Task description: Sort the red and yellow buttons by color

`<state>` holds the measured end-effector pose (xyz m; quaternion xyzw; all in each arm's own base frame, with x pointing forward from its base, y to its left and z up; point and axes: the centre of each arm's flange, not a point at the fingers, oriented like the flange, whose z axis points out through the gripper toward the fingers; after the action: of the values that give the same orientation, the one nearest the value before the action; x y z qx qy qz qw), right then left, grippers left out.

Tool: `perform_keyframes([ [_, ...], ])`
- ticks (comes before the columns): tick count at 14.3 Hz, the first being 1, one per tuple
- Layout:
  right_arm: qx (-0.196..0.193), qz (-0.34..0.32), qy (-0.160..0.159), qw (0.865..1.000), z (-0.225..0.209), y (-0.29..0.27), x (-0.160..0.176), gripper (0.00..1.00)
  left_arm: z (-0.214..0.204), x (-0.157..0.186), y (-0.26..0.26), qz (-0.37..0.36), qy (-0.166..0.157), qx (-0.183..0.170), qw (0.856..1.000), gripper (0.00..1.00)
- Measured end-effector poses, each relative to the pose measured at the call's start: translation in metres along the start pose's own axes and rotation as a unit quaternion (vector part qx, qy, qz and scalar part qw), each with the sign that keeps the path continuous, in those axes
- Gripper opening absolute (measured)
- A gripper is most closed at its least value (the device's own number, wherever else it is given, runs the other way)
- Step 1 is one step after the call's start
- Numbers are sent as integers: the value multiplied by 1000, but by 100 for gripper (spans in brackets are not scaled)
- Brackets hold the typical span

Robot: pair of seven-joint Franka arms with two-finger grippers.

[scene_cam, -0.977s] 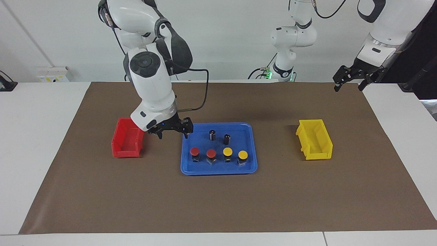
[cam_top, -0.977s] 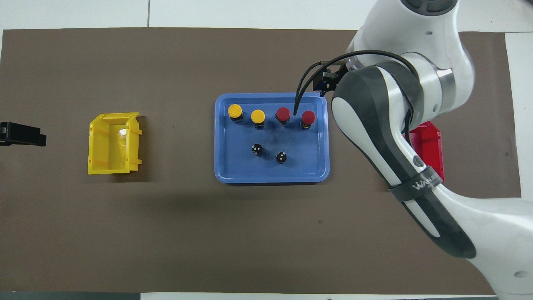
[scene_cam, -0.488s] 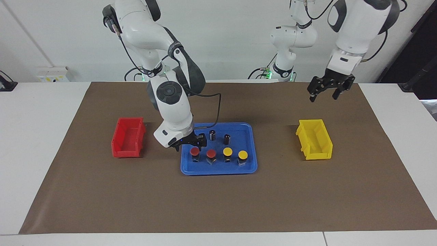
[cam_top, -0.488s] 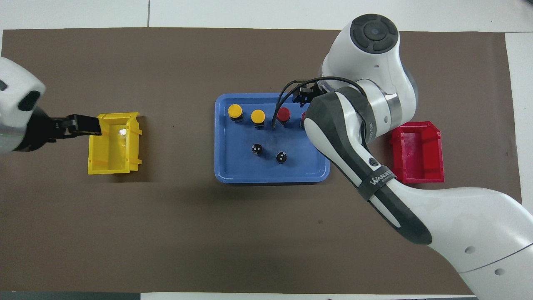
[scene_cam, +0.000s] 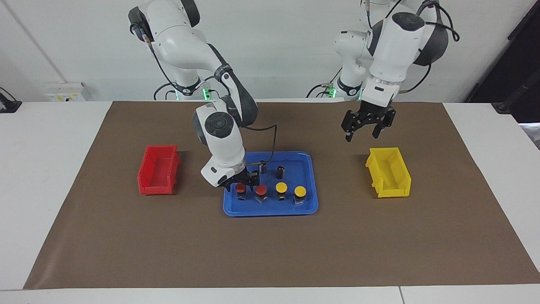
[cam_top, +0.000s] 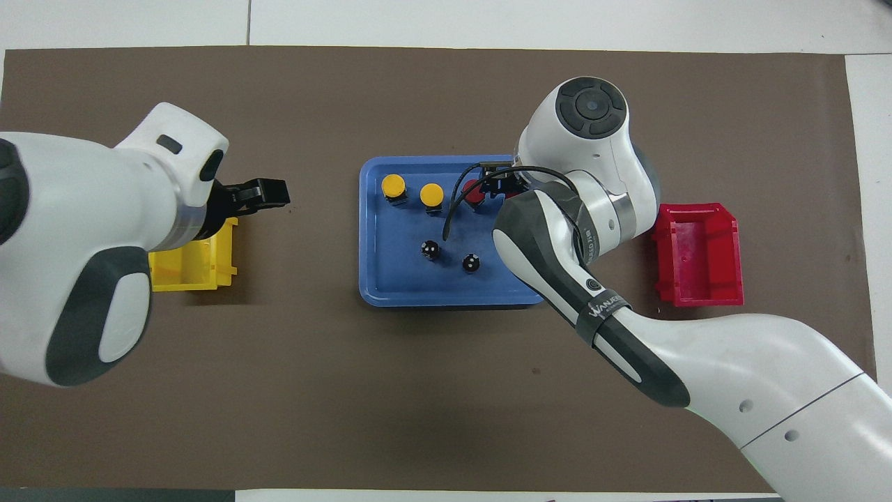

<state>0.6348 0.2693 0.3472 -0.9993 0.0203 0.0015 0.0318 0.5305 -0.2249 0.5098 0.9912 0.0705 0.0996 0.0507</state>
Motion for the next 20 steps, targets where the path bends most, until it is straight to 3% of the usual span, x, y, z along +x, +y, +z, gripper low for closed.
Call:
perform_keyframes([
  [4, 0, -2, 1, 1000, 5, -1, -3, 69, 71, 3, 45, -9, -5, -5, 1000, 100],
  [6, -1, -3, 1, 1000, 5, -1, -3, 49, 89, -1, 69, -7, -3, -11, 1000, 100],
  [7, -1, -3, 1, 1000, 5, -1, -3, 49, 96, -2, 79, -4, -3, -14, 1000, 100],
  [8, -2, -4, 1, 1000, 5, -1, -3, 42, 102, -1, 88, -3, -2, -15, 1000, 100],
  [11, -24, -13, -9, 1000, -8, 3, -2, 41, 122, 1, 111, -3, -6, -16, 1000, 100],
  [15, -39, -44, -17, 998, -75, 36, 4, 41, 154, -1, 127, 0, -13, -13, 1000, 97],
  [16, -41, -52, -21, 998, -96, 50, 2, 41, 159, 0, 127, 0, -13, -13, 1000, 91],
  [20, -57, -100, -57, 992, -157, 124, -20, 41, 161, 5, 124, -4, -8, -13, 1000, 83],
])
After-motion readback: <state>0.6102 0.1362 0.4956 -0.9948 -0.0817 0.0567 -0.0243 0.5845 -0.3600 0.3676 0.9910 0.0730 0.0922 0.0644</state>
